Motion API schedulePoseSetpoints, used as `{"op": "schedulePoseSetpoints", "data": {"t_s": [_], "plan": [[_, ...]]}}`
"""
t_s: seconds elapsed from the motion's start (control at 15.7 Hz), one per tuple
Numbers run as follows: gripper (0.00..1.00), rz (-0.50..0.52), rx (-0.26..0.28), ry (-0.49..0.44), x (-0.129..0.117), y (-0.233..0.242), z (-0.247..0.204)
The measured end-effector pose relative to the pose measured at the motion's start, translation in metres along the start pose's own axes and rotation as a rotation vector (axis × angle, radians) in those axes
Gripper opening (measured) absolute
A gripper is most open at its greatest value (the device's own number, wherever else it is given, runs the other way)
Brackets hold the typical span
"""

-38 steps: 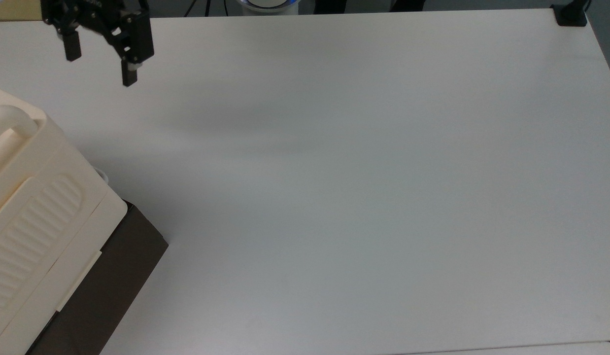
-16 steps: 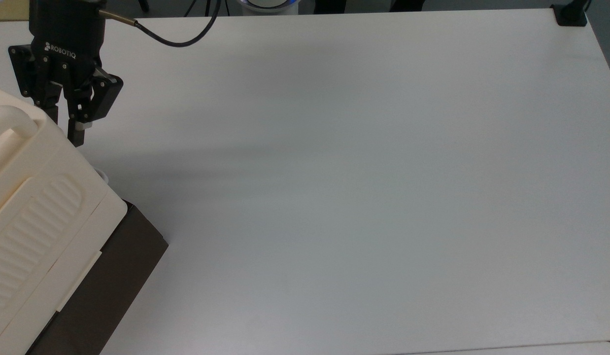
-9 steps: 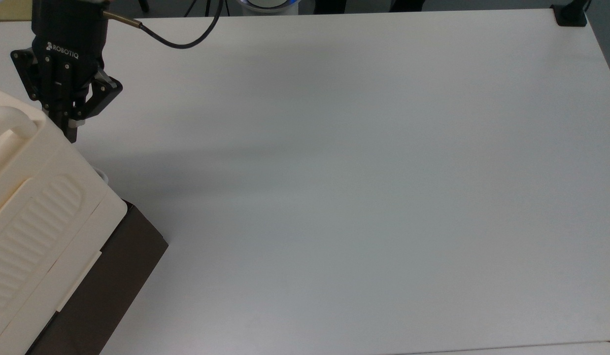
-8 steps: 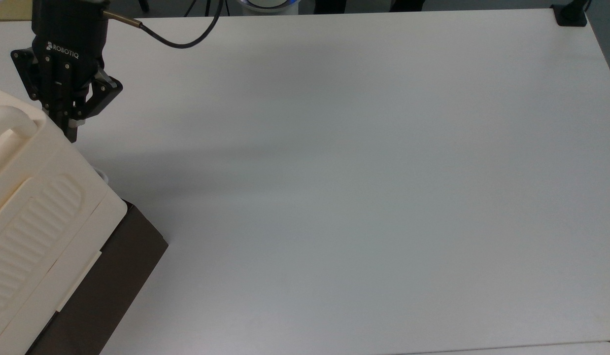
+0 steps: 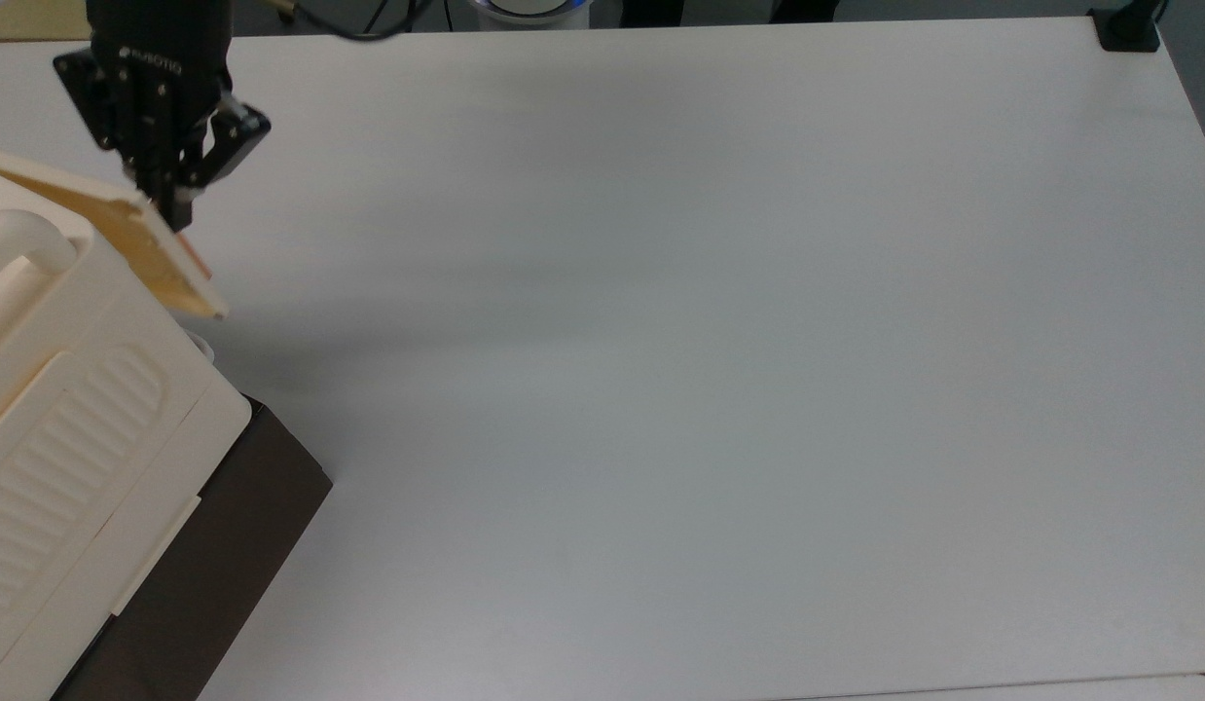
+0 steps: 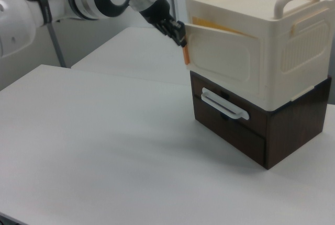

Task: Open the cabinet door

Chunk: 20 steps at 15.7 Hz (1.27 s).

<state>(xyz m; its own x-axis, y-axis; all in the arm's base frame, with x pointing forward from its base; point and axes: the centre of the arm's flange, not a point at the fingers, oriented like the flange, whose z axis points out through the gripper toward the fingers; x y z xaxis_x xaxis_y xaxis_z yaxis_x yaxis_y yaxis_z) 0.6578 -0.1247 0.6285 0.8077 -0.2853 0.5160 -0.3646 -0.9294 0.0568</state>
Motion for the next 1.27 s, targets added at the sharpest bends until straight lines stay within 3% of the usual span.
{"op": "schedulePoseSetpoints", "data": {"t_s": [0.13,0.38,0.57,0.76,0.95,1.27], "plan": [[0.31,0.021,0.007,-0.112,-0.012,0.008,-0.005],[0.72,0.004,-0.009,-0.284,-0.035,0.013,-0.021],[0.99,-0.031,0.031,-0.296,-0.036,0.012,-0.051],[1.00,-0.026,0.069,-0.227,-0.023,0.012,-0.087],[1.00,-0.018,0.094,-0.097,-0.004,0.013,-0.117],[1.00,-0.011,0.118,0.051,0.016,0.007,-0.103]]}}
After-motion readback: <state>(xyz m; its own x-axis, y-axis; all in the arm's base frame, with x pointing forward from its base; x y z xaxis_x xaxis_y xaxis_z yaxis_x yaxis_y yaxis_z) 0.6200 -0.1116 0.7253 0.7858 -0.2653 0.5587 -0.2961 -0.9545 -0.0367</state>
